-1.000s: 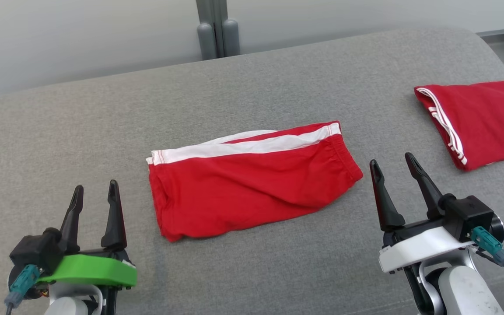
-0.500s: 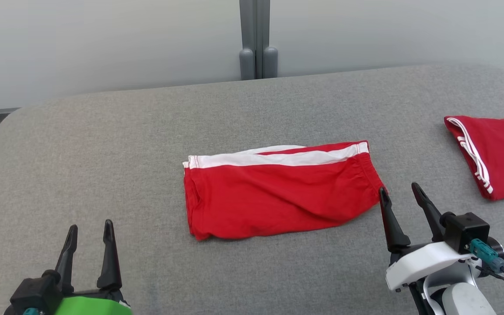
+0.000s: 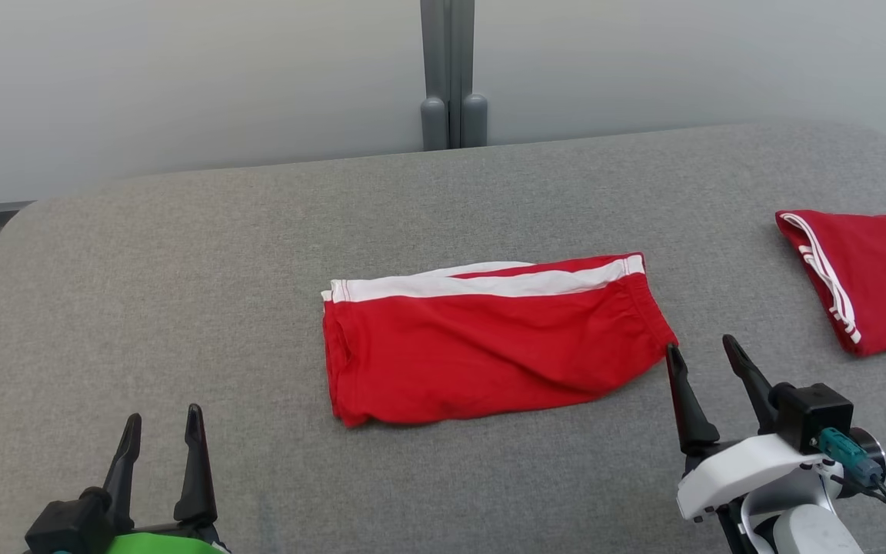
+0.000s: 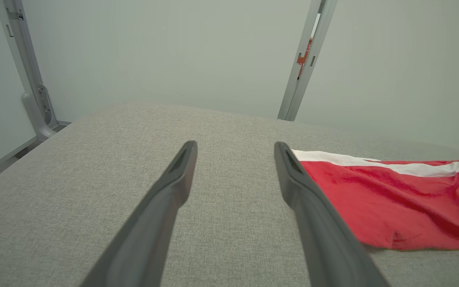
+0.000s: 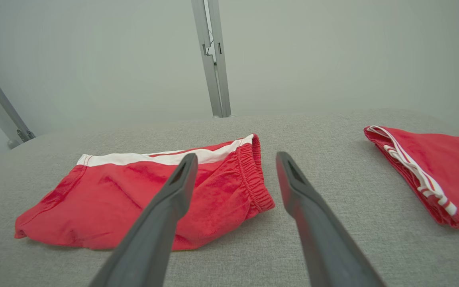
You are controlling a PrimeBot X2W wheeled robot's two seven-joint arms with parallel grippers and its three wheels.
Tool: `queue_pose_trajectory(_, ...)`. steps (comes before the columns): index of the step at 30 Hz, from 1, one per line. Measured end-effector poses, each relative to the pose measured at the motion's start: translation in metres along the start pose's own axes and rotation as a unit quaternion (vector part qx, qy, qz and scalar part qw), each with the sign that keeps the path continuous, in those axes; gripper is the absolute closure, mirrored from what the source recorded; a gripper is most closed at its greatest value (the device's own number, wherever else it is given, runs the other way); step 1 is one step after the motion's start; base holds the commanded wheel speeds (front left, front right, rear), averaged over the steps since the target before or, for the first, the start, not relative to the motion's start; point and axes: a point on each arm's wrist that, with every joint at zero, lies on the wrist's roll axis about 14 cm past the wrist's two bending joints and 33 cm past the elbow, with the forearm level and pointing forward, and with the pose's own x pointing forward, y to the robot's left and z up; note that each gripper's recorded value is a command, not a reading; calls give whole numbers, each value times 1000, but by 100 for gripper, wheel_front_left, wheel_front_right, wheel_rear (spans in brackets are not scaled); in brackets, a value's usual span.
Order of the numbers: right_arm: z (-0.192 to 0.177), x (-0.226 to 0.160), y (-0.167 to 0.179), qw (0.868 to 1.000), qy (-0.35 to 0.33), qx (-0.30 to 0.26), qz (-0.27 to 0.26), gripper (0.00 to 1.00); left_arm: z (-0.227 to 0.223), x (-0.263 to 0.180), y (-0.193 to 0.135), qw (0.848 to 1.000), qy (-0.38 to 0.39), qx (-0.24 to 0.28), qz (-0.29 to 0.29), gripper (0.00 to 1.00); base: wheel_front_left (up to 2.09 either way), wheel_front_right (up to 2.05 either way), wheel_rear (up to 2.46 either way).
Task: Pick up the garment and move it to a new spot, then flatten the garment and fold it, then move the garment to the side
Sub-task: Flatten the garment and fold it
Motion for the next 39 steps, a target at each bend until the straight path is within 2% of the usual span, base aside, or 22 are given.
queue_pose_trajectory(6, 4, 11, -3, 1000, 13, 14, -3, 0, -5, 1, -5, 1000, 6, -4, -5, 0, 0, 0, 0)
queue_pose_trajectory(13, 0, 55, -21, 992, 114, 40, -24, 0, -7, 10, -8, 1000, 8, -4, -10, 0, 0, 0, 0)
queue_pose_trajectory(18, -31, 75, -29, 973, 220, 52, -36, 0, -6, 16, -8, 1000, 6, -5, -10, 0, 0, 0, 0)
queue_pose_trajectory(20, -44, 80, -24, 966, 254, 41, -30, 0, -7, 14, -4, 1000, 8, -4, -4, 0, 0, 0, 0)
queue_pose_trajectory(27, -80, 84, -19, 944, 328, 18, -27, 0, -9, 8, 9, 1000, 12, 1, 16, 0, 0, 0, 0)
queue_pose_trajectory(34, -86, 91, -26, 944, 326, 9, -42, 0, -9, 3, 15, 1000, 12, 3, 26, 0, 0, 0, 0)
queue_pose_trajectory(39, -101, 87, -30, 936, 348, 22, -51, 0, -11, 2, 15, 1000, 16, 4, 26, 0, 0, 0, 0)
